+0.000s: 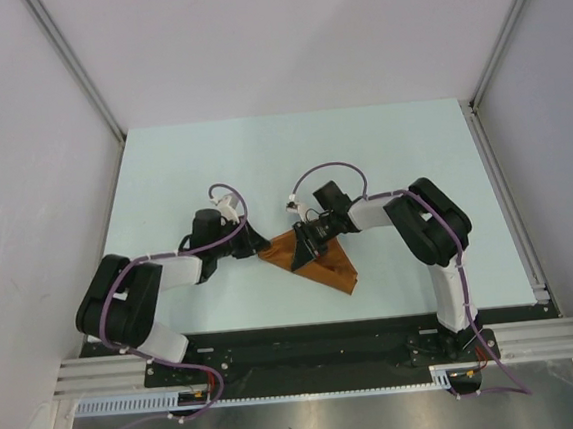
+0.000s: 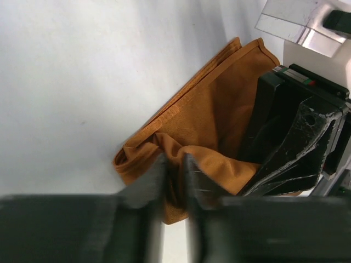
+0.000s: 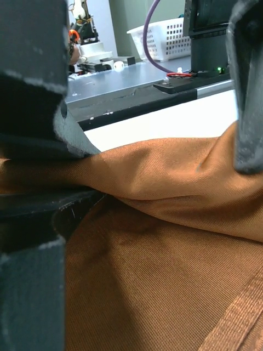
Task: Fold the napkin, place the utensils inside, and roll it up
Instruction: Roll the napkin with the utensil
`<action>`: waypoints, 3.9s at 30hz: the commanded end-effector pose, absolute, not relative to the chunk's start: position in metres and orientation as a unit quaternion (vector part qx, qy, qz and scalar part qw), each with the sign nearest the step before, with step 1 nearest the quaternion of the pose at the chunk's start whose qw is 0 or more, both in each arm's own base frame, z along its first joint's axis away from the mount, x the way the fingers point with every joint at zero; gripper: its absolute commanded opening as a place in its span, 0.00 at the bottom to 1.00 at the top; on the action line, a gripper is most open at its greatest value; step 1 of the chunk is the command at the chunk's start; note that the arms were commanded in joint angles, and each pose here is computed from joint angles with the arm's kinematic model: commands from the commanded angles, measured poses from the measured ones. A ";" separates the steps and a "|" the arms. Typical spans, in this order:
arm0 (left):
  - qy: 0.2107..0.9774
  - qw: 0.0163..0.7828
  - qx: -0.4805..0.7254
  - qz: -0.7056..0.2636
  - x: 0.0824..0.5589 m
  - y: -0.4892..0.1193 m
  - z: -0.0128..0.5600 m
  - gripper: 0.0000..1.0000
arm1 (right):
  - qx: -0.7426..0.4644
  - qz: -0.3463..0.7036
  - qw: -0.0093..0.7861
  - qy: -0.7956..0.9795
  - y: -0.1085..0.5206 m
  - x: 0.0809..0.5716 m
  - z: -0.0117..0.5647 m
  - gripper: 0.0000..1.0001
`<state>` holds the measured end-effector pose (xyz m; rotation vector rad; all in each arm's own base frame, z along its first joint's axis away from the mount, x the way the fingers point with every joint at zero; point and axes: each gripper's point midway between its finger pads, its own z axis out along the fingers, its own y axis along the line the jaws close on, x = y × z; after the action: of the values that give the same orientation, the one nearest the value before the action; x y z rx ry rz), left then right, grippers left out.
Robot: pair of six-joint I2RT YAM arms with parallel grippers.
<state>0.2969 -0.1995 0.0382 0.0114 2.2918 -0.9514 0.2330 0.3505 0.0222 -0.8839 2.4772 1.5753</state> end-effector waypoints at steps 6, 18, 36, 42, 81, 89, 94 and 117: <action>0.882 0.314 0.000 -0.352 0.311 -0.203 0.035 0.00 | -0.264 0.460 0.032 0.847 0.336 0.237 0.024 0.55; 0.906 0.260 0.001 -0.333 0.309 -0.204 0.015 0.00 | -0.293 0.300 0.242 0.875 0.314 0.283 0.094 0.69; 0.913 0.244 -0.006 -0.326 0.311 -0.204 0.013 0.00 | -0.464 0.137 0.418 0.769 0.361 0.250 0.079 0.66; 0.913 0.244 -0.007 -0.327 0.311 -0.204 0.014 0.00 | -0.477 0.132 0.389 0.777 0.360 0.249 0.054 0.64; 0.861 0.387 -0.025 -0.330 0.298 -0.163 0.090 0.83 | -0.370 0.451 0.075 0.808 0.368 0.162 0.036 0.18; 0.880 0.321 -0.008 -0.351 0.269 -0.176 0.058 0.83 | -0.328 0.485 0.039 0.809 0.363 0.186 0.029 0.17; 0.890 0.282 0.012 -0.358 0.260 -0.192 0.042 0.82 | -0.307 0.498 0.014 0.811 0.357 0.196 0.020 0.17; 0.914 0.217 0.015 -0.342 0.250 -0.198 0.009 0.00 | -0.300 0.472 0.056 0.827 0.342 0.238 0.053 0.54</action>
<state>0.2574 -0.2005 0.0186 0.0360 2.4664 -0.9891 0.2082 0.3505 0.0327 -0.9039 2.5548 1.6205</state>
